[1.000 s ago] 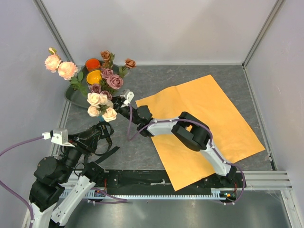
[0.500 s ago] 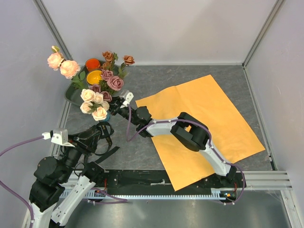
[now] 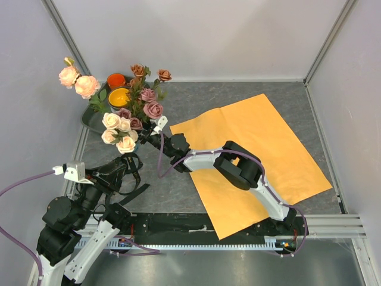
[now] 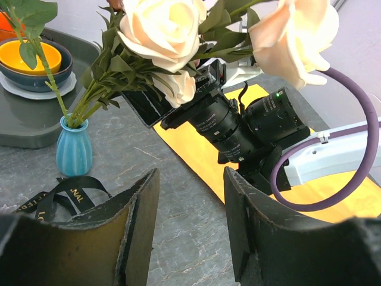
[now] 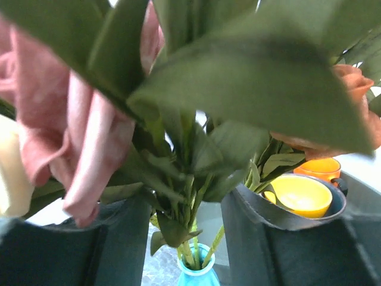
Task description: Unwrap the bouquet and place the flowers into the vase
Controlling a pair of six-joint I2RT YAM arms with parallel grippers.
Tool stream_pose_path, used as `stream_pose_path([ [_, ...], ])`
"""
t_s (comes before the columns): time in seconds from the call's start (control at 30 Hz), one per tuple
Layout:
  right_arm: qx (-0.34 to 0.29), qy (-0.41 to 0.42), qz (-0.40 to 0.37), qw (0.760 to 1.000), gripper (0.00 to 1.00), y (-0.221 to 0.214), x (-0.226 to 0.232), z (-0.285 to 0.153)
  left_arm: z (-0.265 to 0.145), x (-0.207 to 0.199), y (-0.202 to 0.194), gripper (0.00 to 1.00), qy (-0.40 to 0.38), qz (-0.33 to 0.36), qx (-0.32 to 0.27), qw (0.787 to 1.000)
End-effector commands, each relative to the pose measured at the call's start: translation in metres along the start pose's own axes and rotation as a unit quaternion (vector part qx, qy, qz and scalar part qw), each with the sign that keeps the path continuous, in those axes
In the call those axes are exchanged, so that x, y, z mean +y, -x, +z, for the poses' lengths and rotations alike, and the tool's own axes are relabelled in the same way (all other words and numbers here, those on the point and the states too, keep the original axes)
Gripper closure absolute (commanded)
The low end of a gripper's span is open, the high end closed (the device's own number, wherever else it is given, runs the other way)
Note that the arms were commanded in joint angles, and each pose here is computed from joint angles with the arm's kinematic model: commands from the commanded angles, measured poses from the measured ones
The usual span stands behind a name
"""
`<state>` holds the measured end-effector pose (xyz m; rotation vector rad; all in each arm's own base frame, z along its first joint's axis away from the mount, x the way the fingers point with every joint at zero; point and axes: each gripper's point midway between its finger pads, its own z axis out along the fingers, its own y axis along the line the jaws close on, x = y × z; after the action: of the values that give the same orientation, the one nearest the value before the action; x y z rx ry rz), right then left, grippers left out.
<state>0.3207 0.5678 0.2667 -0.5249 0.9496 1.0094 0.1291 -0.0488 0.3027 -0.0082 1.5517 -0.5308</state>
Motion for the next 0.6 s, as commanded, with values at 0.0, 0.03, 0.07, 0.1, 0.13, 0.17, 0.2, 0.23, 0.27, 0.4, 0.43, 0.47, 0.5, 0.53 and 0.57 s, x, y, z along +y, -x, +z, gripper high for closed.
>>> stream_pose_path([
  [0.0, -0.073, -0.006, -0.001, 0.997, 0.42, 0.038, 0.0, 0.003, -0.018, -0.003, 0.021, 0.46, -0.021, -0.012, -0.064, 0.998],
  [0.03, -0.07, -0.009, -0.001, 0.997, 0.39, 0.036, -0.001, 0.001, -0.018, -0.002, 0.02, 0.46, -0.021, -0.012, -0.063, 0.998],
  [0.07, -0.072, -0.01, -0.001, 0.997, 0.36, 0.039, -0.001, 0.002, -0.018, -0.003, 0.021, 0.46, -0.021, -0.012, -0.064, 0.998],
  [0.1, -0.07, -0.01, -0.002, 0.997, 0.34, 0.039, -0.001, 0.001, -0.018, -0.003, 0.021, 0.46, -0.021, -0.012, -0.064, 0.998],
  [0.13, -0.067, -0.01, -0.002, 0.998, 0.33, 0.036, 0.0, 0.0, -0.018, -0.002, 0.021, 0.46, -0.021, -0.012, -0.064, 0.998],
  [0.17, -0.067, -0.012, -0.003, 0.998, 0.3, 0.038, -0.002, 0.0, -0.018, -0.002, 0.021, 0.46, -0.021, -0.012, -0.064, 0.998],
  [0.2, -0.065, -0.012, -0.004, 0.998, 0.29, 0.038, -0.001, 0.0, -0.018, -0.002, 0.02, 0.46, -0.02, -0.012, -0.064, 0.998],
  [0.23, -0.061, -0.013, -0.004, 0.998, 0.28, 0.036, -0.001, -0.001, -0.018, -0.002, 0.021, 0.46, -0.021, -0.012, -0.064, 0.998],
  [0.27, -0.062, -0.014, -0.003, 0.998, 0.26, 0.038, -0.002, -0.002, -0.018, -0.002, 0.021, 0.46, -0.021, -0.012, -0.064, 0.998],
  [0.4, -0.054, -0.018, -0.005, 0.998, 0.21, 0.035, -0.004, -0.004, -0.018, -0.002, 0.021, 0.46, -0.02, -0.012, -0.065, 0.998],
  [0.43, -0.05, -0.019, -0.005, 0.999, 0.21, 0.033, -0.004, -0.006, -0.018, -0.002, 0.021, 0.46, -0.02, -0.012, -0.065, 0.998],
  [0.47, -0.049, -0.02, -0.005, 0.999, 0.19, 0.034, -0.004, -0.006, -0.018, -0.002, 0.02, 0.46, -0.019, -0.012, -0.064, 0.998],
  [0.5, -0.047, -0.02, -0.006, 0.999, 0.18, 0.034, -0.005, -0.007, -0.018, -0.002, 0.021, 0.46, -0.019, -0.012, -0.065, 0.998],
  [0.53, -0.042, -0.02, -0.006, 0.999, 0.17, 0.031, -0.005, -0.009, -0.018, -0.002, 0.021, 0.46, -0.019, -0.012, -0.065, 0.998],
  [0.57, -0.041, -0.021, -0.007, 0.999, 0.15, 0.031, -0.005, -0.01, -0.018, -0.002, 0.021, 0.46, -0.018, -0.012, -0.065, 0.998],
])
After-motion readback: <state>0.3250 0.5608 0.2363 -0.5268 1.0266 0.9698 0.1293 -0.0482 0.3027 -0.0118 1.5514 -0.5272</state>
